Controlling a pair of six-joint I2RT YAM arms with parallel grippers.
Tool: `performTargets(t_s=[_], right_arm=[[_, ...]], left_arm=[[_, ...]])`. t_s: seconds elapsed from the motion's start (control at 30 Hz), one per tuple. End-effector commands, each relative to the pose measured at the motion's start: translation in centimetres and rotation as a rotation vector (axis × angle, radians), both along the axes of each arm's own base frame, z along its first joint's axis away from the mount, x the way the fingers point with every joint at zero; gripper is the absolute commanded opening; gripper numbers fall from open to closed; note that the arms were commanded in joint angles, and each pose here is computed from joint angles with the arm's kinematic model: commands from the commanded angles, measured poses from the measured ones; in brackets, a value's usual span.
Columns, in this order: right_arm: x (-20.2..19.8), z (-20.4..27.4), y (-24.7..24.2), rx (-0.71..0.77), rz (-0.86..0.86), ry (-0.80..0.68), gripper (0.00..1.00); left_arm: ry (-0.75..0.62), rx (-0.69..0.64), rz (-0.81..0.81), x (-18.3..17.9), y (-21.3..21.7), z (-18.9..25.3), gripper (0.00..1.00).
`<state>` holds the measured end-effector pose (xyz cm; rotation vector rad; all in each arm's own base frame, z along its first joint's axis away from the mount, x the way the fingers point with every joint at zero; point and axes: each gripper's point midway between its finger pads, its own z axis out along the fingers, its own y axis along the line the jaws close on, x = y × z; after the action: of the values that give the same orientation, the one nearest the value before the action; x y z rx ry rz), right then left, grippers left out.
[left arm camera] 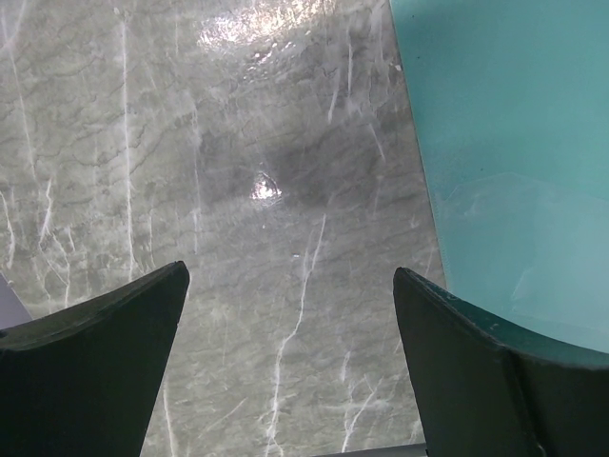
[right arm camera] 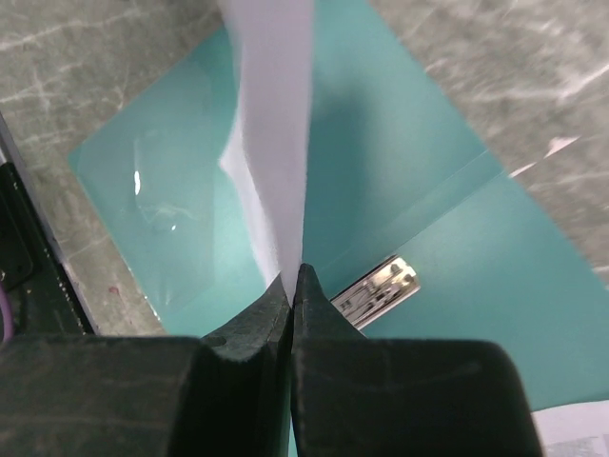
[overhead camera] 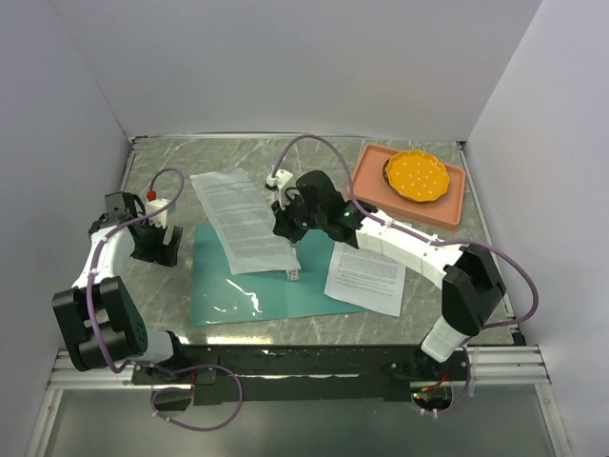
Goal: Put the files into the folder
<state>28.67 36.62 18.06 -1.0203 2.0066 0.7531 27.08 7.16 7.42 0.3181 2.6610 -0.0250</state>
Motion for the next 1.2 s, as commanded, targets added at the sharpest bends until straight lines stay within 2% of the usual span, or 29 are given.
performTargets(t_s=[0.0,1.17], right_arm=[[0.1,3.6,-0.2,0.005,0.015,-0.093,0.0],[-2.5,1.8,1.9,0.019,0.037,0.068,0.0]], left_arm=[[-0.058,0.014,-0.014,0.6,0.2,1.2,0.96],[-0.078,0.008,-0.009,0.9,0.3,1.4,0.96]])
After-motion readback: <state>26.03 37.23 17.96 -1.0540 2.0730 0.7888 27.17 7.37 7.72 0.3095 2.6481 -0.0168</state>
